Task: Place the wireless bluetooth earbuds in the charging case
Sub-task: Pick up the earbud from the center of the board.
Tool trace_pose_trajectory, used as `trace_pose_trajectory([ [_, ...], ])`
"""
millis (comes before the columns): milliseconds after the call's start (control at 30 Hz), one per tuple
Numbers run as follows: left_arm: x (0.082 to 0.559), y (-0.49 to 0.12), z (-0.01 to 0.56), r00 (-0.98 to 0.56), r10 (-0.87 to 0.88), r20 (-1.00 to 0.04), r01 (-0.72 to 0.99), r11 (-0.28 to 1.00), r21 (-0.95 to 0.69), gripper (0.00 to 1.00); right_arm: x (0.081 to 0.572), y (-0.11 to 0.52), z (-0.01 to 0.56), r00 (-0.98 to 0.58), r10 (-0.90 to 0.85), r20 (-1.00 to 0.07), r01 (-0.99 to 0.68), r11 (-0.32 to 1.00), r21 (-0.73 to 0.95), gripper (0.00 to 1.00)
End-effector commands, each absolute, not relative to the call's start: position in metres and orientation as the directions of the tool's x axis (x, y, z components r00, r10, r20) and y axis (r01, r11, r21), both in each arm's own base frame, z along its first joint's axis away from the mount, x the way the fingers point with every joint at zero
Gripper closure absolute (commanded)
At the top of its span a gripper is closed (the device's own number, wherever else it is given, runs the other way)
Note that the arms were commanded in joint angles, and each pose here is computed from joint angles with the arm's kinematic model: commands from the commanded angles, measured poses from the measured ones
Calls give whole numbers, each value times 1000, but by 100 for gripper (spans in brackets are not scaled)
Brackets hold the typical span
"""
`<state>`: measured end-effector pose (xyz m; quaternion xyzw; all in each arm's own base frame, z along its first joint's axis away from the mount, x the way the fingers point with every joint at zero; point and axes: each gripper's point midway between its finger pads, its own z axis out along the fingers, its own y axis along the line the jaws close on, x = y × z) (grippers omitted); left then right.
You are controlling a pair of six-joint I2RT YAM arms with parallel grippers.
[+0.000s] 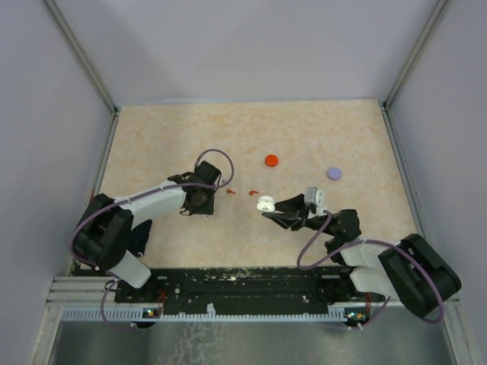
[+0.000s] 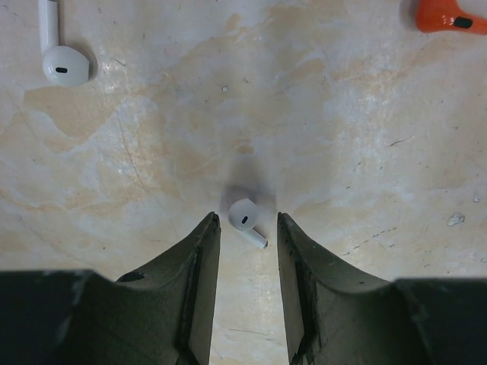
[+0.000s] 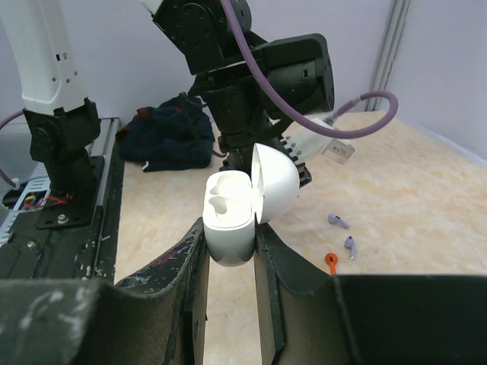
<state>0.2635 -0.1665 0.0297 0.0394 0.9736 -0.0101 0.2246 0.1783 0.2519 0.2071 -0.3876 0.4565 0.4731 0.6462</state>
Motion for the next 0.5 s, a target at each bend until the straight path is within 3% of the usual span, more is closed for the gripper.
trace_pose_trajectory([
  [0,265,-165,27,-903,96,-418,94,995,24,59,174,253,220,190,285,-939,-962,247,-120,100],
  [467,264,-162,20,-910,145,-389,132,989,60,66,173,253,221,191,290,-938,-962,244,-120,100],
])
